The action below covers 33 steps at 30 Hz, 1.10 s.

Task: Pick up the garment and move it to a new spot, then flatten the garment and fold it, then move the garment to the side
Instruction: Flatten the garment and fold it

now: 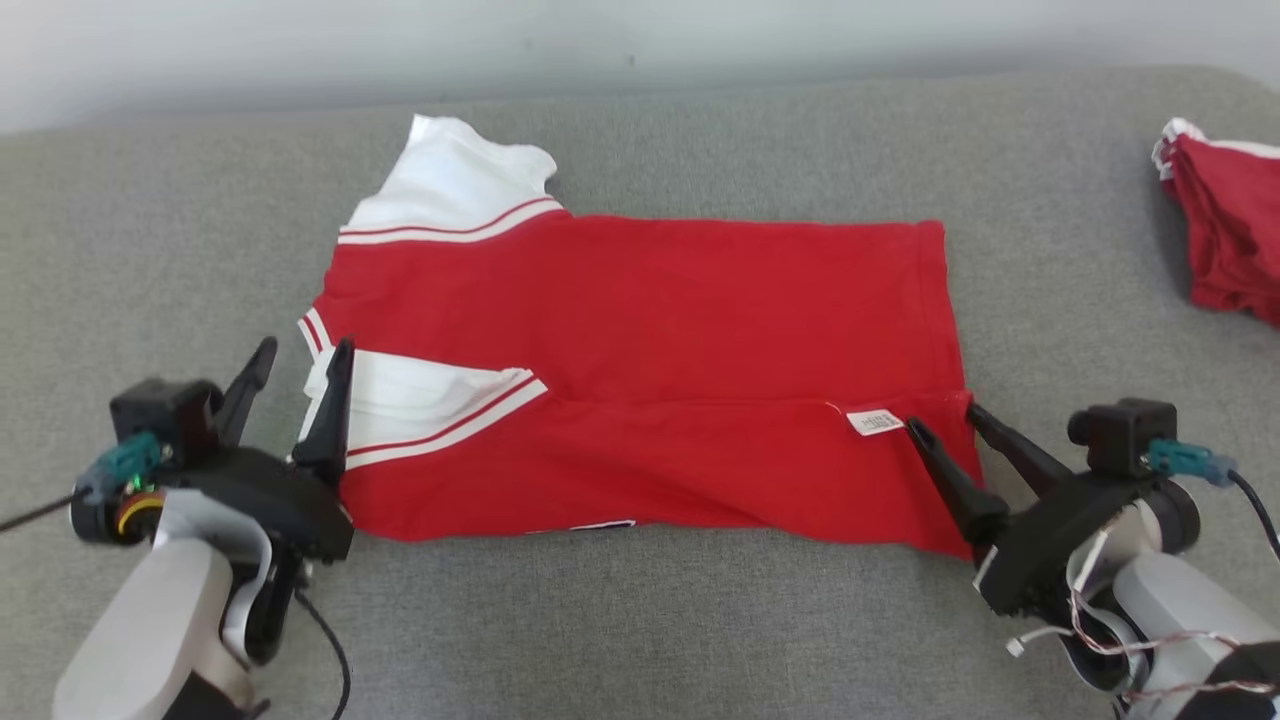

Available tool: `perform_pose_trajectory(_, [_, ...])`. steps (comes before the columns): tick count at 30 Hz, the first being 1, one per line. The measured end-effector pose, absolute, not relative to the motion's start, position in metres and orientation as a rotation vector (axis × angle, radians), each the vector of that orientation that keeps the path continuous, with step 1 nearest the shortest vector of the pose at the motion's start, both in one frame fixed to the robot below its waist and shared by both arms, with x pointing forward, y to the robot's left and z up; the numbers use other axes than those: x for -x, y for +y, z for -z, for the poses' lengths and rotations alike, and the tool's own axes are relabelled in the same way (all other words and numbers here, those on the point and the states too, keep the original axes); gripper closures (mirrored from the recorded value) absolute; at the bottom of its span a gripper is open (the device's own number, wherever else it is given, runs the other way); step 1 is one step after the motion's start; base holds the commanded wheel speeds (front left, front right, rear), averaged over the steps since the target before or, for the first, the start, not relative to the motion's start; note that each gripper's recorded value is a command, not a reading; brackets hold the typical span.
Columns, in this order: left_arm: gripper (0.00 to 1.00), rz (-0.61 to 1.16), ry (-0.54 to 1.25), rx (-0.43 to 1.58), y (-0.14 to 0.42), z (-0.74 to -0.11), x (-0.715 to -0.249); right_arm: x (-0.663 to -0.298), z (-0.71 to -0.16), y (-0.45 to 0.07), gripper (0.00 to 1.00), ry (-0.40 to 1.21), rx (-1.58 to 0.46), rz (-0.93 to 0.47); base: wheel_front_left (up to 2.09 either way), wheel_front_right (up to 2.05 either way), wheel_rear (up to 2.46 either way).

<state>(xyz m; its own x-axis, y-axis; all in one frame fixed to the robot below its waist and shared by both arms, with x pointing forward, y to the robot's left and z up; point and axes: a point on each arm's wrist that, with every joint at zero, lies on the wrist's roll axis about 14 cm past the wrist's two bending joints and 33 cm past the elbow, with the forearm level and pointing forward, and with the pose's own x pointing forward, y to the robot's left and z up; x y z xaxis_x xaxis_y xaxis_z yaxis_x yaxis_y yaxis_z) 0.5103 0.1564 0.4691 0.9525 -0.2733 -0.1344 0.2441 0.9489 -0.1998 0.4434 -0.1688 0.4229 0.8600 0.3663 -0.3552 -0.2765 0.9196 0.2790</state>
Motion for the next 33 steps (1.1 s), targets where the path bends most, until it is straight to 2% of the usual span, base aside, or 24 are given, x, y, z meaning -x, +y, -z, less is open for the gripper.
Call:
perform_pose_trajectory(19, [0.00, 0.128, 0.036, 0.239, 0.187, -0.493, -0.436, -0.395, -0.454, -0.211, 0.00, 0.249, -0.263, -0.221, 0.00, 0.00, 0.00])
perform_pose_trajectory(25, [0.00, 0.115, 0.075, 0.229, 0.183, -0.476, -0.412, -0.387, -0.447, -0.212, 0.00, 0.251, -0.281, -0.197, 0.00, 0.00, 0.00])
perform_pose_trajectory(33, [0.00, 0.115, 0.154, 0.191, 0.185, -0.451, -0.408, -0.394, -0.442, -0.203, 0.00, 0.265, -0.241, -0.210, 0.00, 0.00, 0.00])
